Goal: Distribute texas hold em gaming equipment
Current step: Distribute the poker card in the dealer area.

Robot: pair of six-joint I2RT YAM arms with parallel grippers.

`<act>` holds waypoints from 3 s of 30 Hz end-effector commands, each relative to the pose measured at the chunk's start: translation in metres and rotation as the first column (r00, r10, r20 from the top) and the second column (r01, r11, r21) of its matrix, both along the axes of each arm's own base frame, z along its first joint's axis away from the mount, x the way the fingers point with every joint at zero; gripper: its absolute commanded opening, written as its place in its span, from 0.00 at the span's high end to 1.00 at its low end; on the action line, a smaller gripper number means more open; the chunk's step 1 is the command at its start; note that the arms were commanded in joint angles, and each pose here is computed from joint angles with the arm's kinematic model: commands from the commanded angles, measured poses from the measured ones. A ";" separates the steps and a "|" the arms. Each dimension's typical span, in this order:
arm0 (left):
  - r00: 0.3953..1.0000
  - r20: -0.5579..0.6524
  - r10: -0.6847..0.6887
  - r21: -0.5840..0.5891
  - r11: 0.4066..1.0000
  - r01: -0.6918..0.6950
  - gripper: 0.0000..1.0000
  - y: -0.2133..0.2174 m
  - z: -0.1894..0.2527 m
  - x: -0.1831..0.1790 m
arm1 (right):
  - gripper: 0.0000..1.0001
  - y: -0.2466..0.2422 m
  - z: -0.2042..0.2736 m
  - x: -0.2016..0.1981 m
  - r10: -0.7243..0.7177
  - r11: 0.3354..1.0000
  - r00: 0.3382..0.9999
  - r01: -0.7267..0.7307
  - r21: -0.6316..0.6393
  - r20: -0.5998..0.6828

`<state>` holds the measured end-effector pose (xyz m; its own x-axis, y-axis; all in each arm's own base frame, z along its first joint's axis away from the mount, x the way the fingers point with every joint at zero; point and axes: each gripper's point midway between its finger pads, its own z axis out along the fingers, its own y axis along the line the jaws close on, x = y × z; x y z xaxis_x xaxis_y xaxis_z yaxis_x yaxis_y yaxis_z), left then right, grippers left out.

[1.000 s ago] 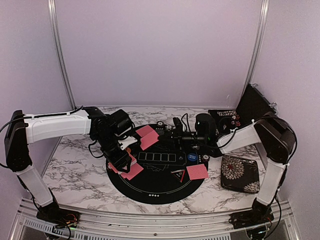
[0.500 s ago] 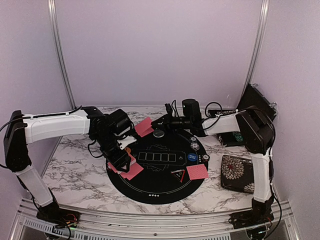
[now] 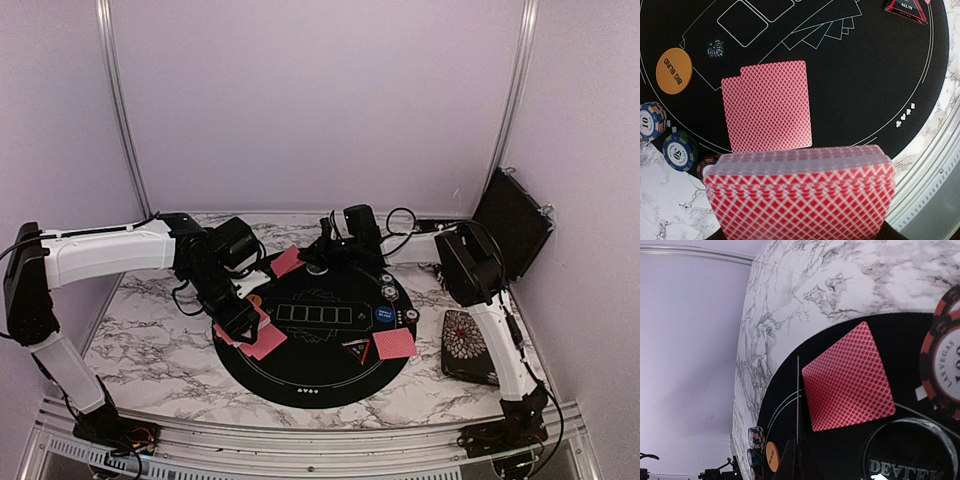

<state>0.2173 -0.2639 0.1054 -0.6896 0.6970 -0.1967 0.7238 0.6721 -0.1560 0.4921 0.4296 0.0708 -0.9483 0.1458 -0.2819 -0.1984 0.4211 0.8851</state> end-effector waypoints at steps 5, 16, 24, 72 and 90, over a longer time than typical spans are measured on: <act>1.000 0.003 0.004 -0.015 1.000 -0.004 0.45 0.000 0.002 0.002 | 1.00 -0.006 -0.003 0.025 -0.041 0.999 0.999 0.042 -0.032 0.022; 1.000 -0.004 0.005 -0.010 1.000 -0.005 0.45 0.000 0.000 0.002 | 0.95 -0.009 -0.002 0.023 -0.045 0.997 0.999 0.046 -0.054 0.026; 1.000 -0.009 0.005 -0.012 1.000 -0.005 0.45 -0.001 -0.001 0.003 | 0.89 -0.008 0.001 0.021 -0.034 0.996 0.998 0.038 -0.081 0.048; 1.000 -0.021 0.002 -0.008 1.000 -0.002 0.45 -0.002 -0.005 0.003 | 0.75 0.002 0.036 0.017 0.005 0.956 0.976 0.060 -0.287 0.218; 1.000 -0.015 0.003 -0.013 1.000 -0.003 0.45 -0.002 -0.003 0.003 | 0.68 0.022 0.019 -0.028 0.064 0.944 0.981 0.000 -0.330 0.185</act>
